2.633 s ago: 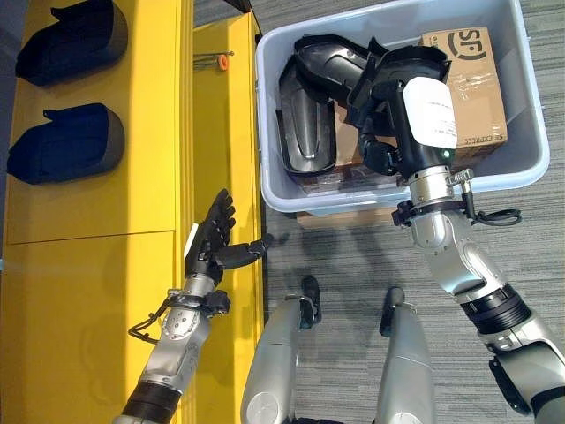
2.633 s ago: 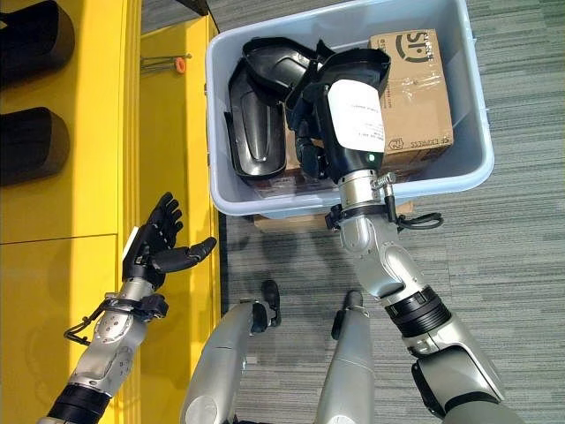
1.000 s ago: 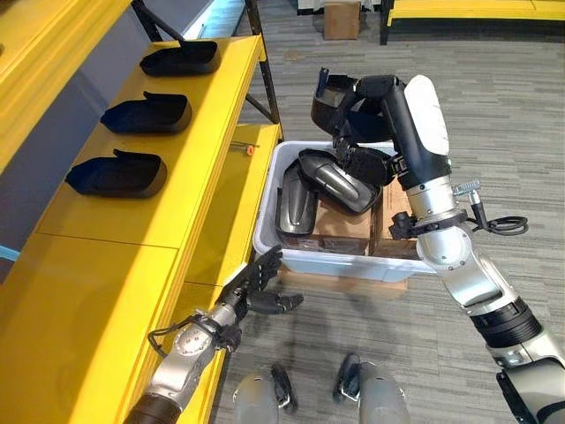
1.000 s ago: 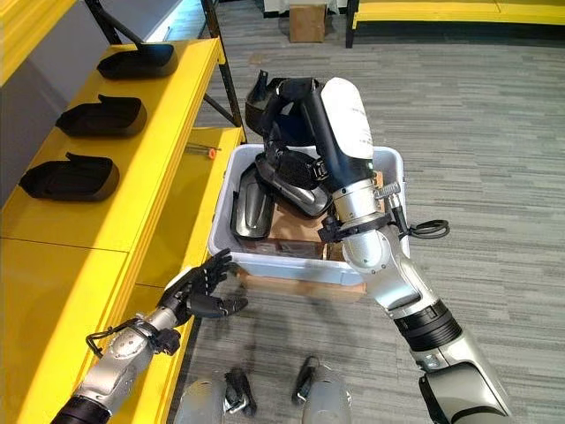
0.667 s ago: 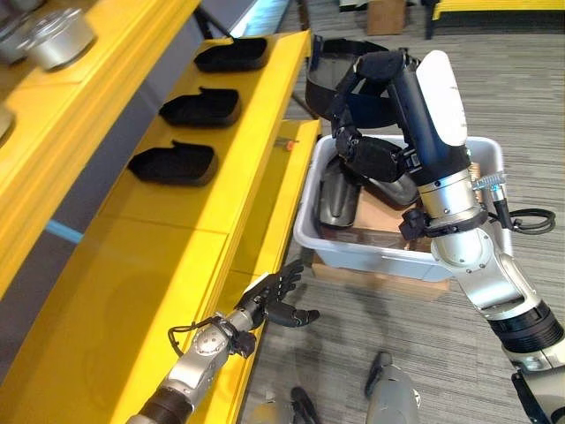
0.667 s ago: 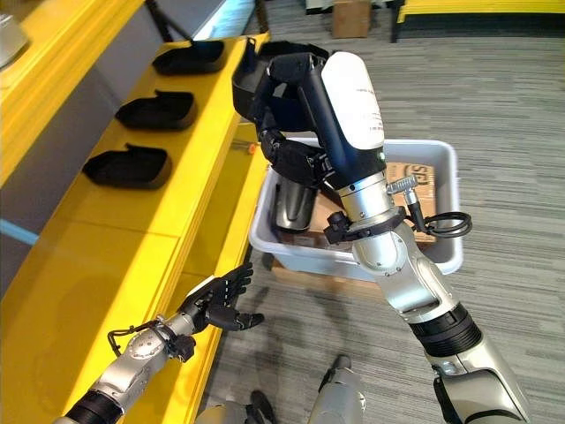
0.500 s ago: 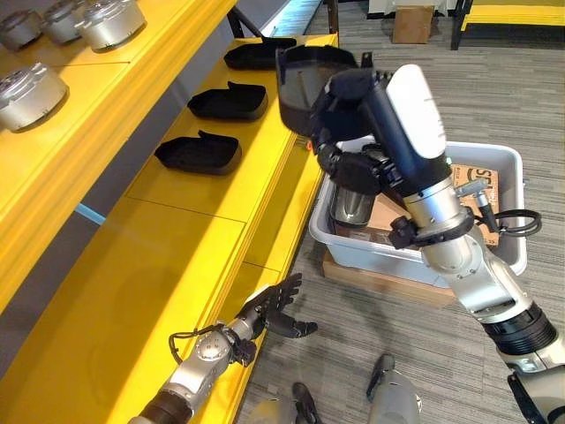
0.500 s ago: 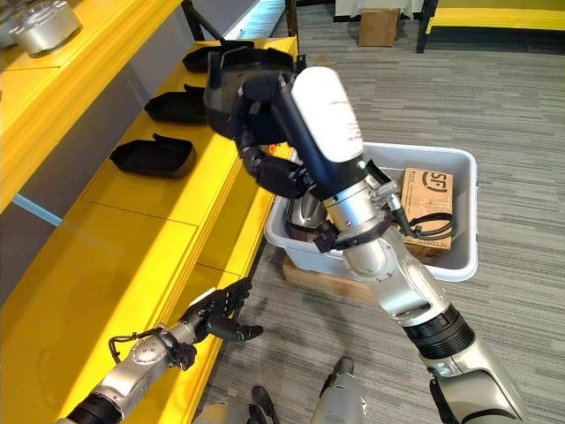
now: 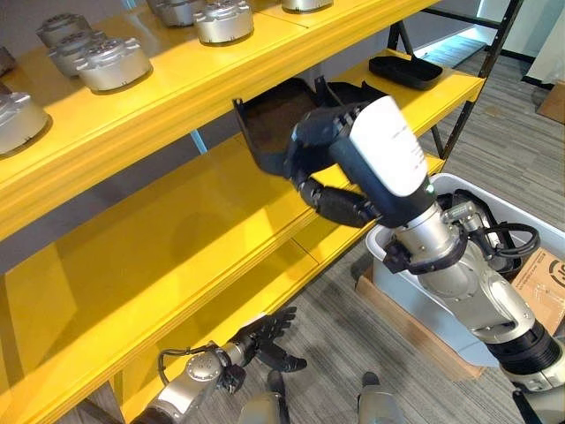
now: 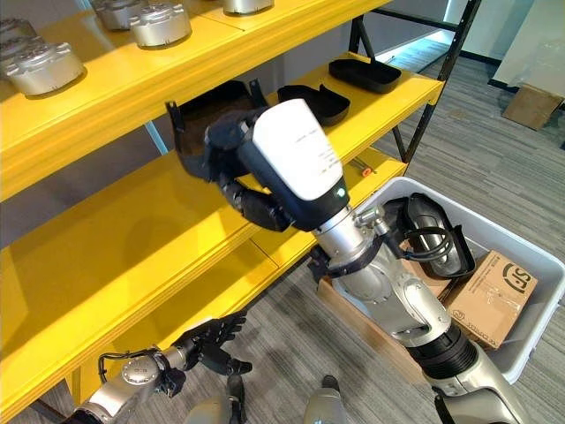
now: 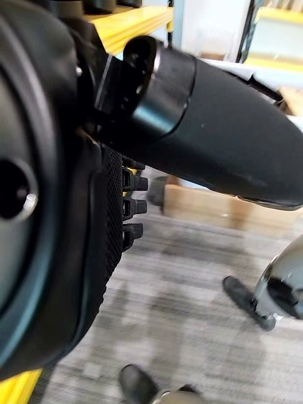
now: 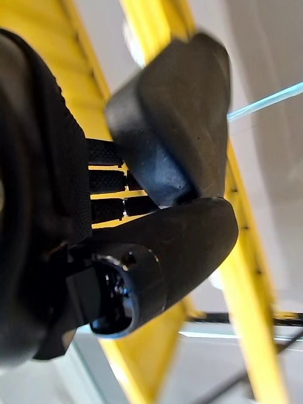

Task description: Move parts from the plastic box to the shelf.

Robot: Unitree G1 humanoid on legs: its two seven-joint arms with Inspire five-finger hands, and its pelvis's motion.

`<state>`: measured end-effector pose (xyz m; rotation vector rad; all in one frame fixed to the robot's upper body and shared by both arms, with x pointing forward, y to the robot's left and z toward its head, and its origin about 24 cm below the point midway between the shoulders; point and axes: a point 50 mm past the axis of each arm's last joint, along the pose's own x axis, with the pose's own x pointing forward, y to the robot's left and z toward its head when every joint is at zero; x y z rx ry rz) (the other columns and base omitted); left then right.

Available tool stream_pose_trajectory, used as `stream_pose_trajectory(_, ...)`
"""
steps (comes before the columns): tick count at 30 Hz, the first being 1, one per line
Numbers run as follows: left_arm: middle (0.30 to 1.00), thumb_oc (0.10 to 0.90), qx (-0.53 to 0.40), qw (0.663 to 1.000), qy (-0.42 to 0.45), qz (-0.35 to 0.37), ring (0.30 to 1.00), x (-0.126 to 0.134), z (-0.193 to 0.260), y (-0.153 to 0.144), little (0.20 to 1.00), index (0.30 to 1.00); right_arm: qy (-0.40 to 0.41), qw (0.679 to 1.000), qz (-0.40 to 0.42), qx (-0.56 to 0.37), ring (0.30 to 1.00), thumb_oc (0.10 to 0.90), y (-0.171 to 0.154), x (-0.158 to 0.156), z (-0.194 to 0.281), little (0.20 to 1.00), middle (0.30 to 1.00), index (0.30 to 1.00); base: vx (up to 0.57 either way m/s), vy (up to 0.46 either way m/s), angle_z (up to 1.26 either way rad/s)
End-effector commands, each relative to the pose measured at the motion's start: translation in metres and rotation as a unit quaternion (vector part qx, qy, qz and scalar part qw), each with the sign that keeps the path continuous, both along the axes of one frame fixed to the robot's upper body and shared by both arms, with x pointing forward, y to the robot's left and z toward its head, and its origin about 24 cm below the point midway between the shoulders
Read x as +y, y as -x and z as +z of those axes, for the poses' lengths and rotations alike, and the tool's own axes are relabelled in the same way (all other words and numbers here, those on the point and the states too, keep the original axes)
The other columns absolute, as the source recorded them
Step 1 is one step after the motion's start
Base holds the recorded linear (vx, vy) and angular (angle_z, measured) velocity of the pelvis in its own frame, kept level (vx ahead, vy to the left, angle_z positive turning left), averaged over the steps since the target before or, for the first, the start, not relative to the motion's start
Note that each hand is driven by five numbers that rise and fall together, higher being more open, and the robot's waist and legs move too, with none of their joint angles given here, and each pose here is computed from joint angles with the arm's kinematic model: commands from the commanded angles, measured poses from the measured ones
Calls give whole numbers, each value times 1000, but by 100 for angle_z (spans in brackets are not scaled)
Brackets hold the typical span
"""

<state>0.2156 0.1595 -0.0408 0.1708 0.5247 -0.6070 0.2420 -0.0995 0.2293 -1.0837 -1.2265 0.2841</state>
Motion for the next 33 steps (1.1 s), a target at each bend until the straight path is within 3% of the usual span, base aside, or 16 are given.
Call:
stream_pose_trajectory(1, 1000, 900, -97, 994, 47, 10, 1000, 0, 45, -28, 1000, 1000, -45, 983, 93, -154, 300, 400, 31, 13, 59, 300, 300, 300, 25, -19, 6)
stream_pose_trajectory(4, 1000, 900, -96, 994, 50, 17, 1000, 3, 45, -27, 1000, 1000, -23, 983, 126, -135, 300, 400, 37, 17, 61, 300, 300, 300, 31, -10, 16)
stream_pose_trajectory(18, 1000, 900, -89, 994, 41, 43, 1000, 10, 42, -25, 1000, 1000, 14, 993, 116, -27, 300, 400, 24, 31, 46, 300, 300, 300, 63, -31, 13)
stream_pose_trajectory(28, 1000, 900, -107, 992, 53, 51, 1000, 16, 57, -26, 1000, 1000, 42, 997, 69, 6, 300, 400, 11, 21, 28, 300, 300, 300, 36, -31, 16)
stream_pose_trajectory(30, 1000, 900, -116, 991, 65, 11, 1000, 6, 64, -31, 1000, 1000, 43, 999, 18, -1, 300, 400, 7, 8, 23, 300, 300, 300, 34, 86, 56)
stream_pose_trajectory(33, 1000, 900, -124, 989, 79, -1, 1000, 2, 72, -35, 1000, 1000, 43, 999, 4, -10, 300, 400, 5, -1, 19, 300, 300, 300, 9, 176, 127)
